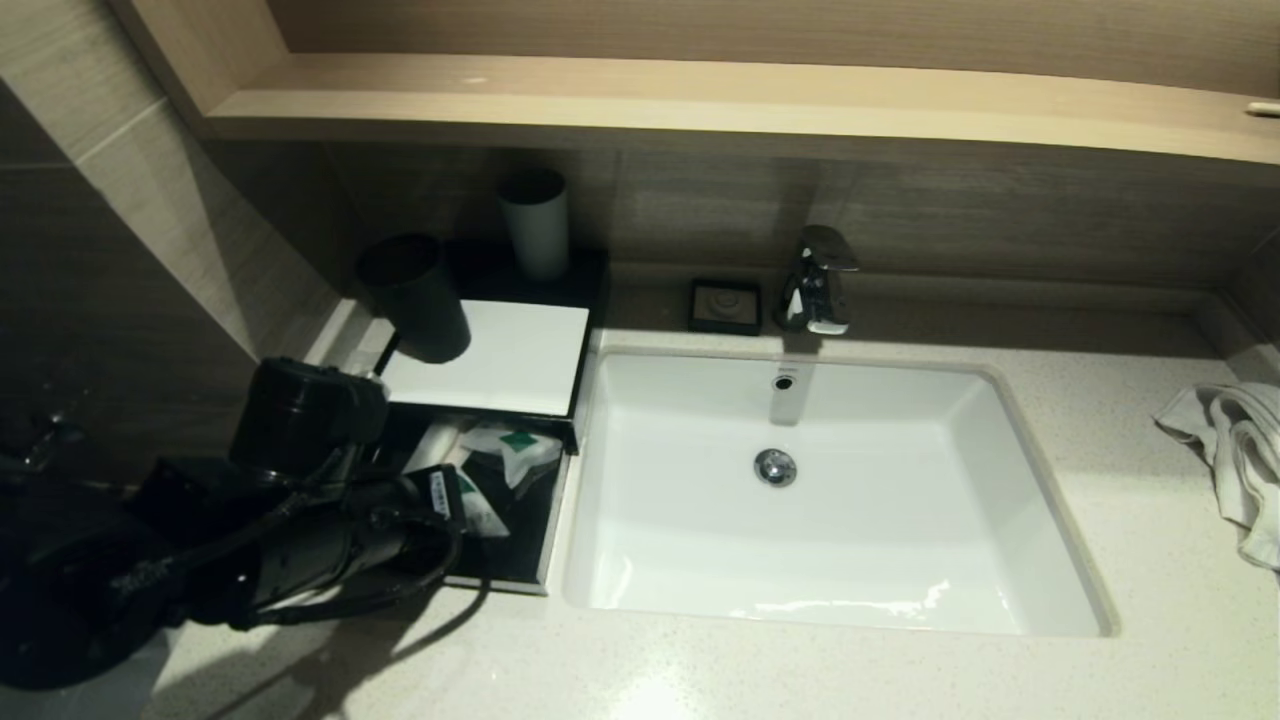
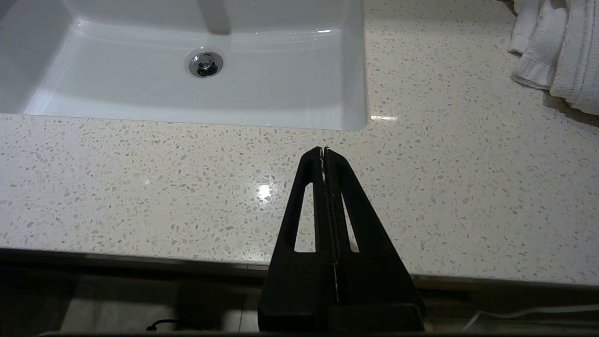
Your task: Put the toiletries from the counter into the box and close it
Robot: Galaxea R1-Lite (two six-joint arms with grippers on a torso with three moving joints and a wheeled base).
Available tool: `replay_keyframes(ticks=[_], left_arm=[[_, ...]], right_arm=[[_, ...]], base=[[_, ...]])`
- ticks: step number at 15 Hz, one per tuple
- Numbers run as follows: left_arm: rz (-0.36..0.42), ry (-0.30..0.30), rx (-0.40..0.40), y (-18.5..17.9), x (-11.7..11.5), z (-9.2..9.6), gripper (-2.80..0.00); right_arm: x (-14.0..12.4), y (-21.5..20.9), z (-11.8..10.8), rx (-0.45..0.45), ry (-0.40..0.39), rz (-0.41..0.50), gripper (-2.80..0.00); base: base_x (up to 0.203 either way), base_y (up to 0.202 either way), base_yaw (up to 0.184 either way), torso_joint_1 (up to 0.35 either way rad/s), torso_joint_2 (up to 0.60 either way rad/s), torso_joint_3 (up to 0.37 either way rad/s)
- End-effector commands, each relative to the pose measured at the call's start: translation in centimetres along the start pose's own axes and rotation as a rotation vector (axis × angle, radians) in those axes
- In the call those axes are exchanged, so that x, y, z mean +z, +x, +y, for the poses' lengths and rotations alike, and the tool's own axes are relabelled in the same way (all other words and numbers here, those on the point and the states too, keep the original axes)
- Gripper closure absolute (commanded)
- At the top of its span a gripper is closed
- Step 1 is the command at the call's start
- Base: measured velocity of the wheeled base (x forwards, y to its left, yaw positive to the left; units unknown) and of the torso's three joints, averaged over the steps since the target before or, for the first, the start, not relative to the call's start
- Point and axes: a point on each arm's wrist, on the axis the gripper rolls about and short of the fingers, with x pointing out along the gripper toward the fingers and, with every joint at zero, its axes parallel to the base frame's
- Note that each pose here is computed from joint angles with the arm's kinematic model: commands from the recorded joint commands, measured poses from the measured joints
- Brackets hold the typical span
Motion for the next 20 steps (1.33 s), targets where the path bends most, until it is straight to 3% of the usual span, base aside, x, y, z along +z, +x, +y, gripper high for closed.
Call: replay_keyframes(ticks=[1, 9, 15, 20], left_arm=[[-0.017, -0.007, -0.008, -0.3, 0.3, -0.1, 0.00], [-0.149, -0.002, -0.059, -4.4, 2.2, 0.3, 0.00], [-0.246, 0.004, 0.175, -4.6, 5.1, 6.4, 0.00], [-0.187, 0.056, 0.183, -4.2, 5.1, 9.2, 0.00]], right_arm=[[0.0, 0.0, 0.0, 0.000, -0.001, 0.000, 0.00], [0.0, 0.0, 0.0, 0.001, -0.001, 0.000, 0.00], [0.0, 0.0, 0.0, 0.001, -0.001, 0.000, 0.00], [0.0, 0.0, 0.0, 0.001, -0.001, 0.000, 0.00]], base=[[0.000, 0.000, 0.000, 0.000, 0.00, 0.000], [0.000, 0.000, 0.000, 0.000, 0.00, 0.000], [0.000, 0.000, 0.000, 0.000, 0.00, 0.000], [0.000, 0.000, 0.000, 0.000, 0.00, 0.000]])
